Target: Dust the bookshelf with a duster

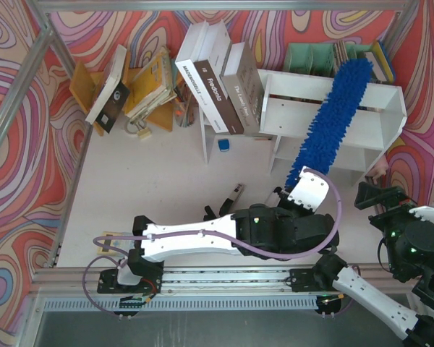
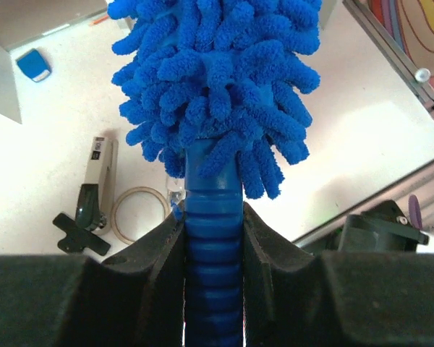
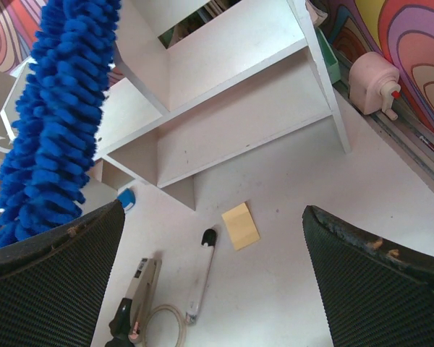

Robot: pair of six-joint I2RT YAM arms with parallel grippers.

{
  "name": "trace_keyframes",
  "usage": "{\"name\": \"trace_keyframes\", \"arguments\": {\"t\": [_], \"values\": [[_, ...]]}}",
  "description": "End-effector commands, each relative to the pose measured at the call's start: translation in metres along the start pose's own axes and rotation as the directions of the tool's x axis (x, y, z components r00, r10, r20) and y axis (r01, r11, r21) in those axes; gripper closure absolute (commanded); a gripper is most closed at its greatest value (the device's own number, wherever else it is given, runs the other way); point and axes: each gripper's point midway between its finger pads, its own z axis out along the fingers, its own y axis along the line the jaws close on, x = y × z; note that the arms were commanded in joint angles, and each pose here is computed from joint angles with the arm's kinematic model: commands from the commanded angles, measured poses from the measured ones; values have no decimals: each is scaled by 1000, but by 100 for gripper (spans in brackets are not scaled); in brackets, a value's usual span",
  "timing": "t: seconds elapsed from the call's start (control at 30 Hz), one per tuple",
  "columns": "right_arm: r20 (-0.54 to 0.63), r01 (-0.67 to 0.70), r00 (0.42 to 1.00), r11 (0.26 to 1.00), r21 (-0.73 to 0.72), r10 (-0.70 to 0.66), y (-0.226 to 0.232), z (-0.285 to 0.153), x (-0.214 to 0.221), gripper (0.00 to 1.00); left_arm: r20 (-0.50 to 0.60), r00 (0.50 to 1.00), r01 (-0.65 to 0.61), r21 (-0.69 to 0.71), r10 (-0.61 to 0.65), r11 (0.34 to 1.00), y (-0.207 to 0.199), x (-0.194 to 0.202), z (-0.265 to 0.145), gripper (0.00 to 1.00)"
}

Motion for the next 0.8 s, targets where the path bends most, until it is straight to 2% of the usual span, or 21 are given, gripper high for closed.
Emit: {"name": "trace_keyframes", "arguments": {"t": [0.0, 0.33, 0.5, 0.67, 0.77], "values": [[30, -22, 999, 1000, 9, 22, -1, -1, -9, 1, 79, 997, 30, -73, -24, 997, 18, -18, 1, 100], [29, -15, 999, 1000, 14, 15, -2, 0, -8, 1, -51, 999, 6, 20, -5, 1000, -8, 25, 13, 100], [28, -14, 1000, 1000, 15, 13, -1, 0, -7, 1, -14, 1000, -7, 57, 8, 998, -12, 13, 3, 100], [35, -21, 999, 1000, 8, 20, 1, -1, -12, 1, 64, 995, -81, 97, 75, 992, -15, 5, -11, 100], [44, -19, 999, 1000, -2, 19, 3, -2, -19, 1, 85, 990, -120, 112, 111, 986, -10, 16, -12, 100]]}}
